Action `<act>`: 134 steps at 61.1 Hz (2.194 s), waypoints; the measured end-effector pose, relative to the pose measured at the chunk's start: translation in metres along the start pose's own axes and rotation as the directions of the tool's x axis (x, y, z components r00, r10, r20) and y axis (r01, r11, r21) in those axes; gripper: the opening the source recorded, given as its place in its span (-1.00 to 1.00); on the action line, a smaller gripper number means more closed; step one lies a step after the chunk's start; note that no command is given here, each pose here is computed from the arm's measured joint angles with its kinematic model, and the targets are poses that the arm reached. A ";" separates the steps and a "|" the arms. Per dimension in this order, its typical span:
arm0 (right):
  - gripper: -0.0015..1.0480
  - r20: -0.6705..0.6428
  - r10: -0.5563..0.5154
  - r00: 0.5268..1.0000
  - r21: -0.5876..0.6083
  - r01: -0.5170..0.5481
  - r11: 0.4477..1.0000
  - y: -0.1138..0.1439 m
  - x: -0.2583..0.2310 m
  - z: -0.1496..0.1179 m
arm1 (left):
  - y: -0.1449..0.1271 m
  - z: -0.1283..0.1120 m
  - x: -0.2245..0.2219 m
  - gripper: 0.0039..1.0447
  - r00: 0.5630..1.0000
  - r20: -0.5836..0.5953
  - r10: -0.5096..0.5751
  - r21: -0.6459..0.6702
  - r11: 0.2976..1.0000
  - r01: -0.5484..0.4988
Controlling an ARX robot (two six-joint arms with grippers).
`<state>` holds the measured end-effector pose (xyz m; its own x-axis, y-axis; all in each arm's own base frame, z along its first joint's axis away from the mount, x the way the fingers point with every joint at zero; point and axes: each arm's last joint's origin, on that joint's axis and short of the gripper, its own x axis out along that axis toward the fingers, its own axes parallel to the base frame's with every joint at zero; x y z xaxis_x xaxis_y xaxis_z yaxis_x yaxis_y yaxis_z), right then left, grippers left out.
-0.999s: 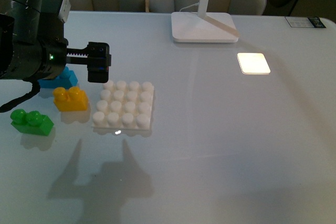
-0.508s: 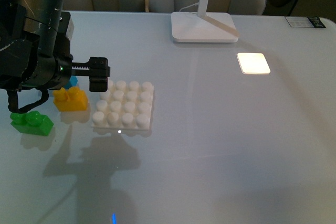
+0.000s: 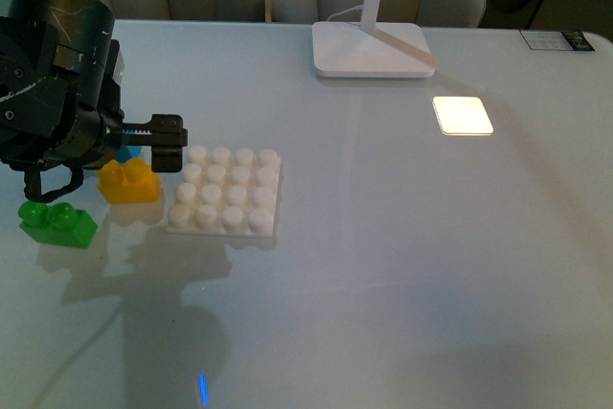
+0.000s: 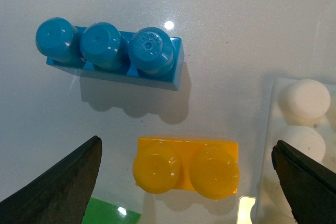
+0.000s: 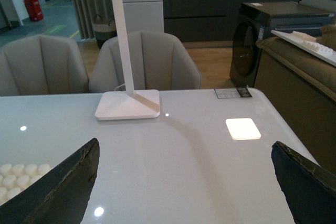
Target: Insert yellow block into base center
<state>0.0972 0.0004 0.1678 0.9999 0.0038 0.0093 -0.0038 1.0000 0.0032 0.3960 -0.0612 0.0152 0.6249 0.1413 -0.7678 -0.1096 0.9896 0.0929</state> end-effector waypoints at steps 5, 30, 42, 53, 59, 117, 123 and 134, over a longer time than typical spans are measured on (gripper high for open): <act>0.83 0.000 0.000 1.000 0.000 0.000 1.000 0.000 0.000 0.000 | 0.003 0.001 0.001 0.86 1.000 -0.008 0.013 -0.008 1.000 -0.013; 0.83 0.000 0.000 1.000 0.000 0.000 1.000 0.000 0.000 0.000 | 0.006 -0.005 0.003 0.86 0.998 -0.055 -0.001 -0.036 0.999 -0.001; 0.83 0.000 0.000 1.000 0.000 0.000 1.000 0.000 0.000 0.000 | 0.005 -0.005 0.004 0.86 0.998 -0.064 -0.019 -0.048 0.999 0.016; 0.83 0.000 0.000 1.000 0.000 0.000 1.000 0.000 0.000 0.000 | 0.004 -0.006 0.005 0.86 0.998 -0.066 -0.020 -0.045 0.999 0.017; 0.83 0.000 0.000 1.000 0.000 0.000 1.000 0.000 0.000 0.000 | 0.003 -0.006 0.007 0.86 0.998 -0.068 -0.020 -0.044 0.999 0.017; 0.83 0.000 0.000 1.000 0.000 0.000 1.000 0.000 0.000 0.000 | -0.003 -0.015 0.020 0.28 0.995 -0.104 -0.007 -0.033 0.999 0.003; 0.83 0.000 0.000 1.000 0.000 0.000 1.000 0.000 0.000 0.000 | -0.004 -0.015 0.019 0.19 0.995 -0.103 -0.005 -0.034 0.999 0.002; 0.83 0.000 0.000 1.000 0.000 0.000 1.000 0.000 0.000 0.000 | -0.005 -0.015 0.018 0.18 0.995 -0.100 -0.010 -0.042 0.999 0.006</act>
<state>0.0972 0.0004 0.1678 0.9999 0.0038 0.0093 -0.0038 1.0000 0.0032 0.3961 -0.0644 -0.0085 0.5453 0.1281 -0.8284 -0.1387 0.9884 0.0616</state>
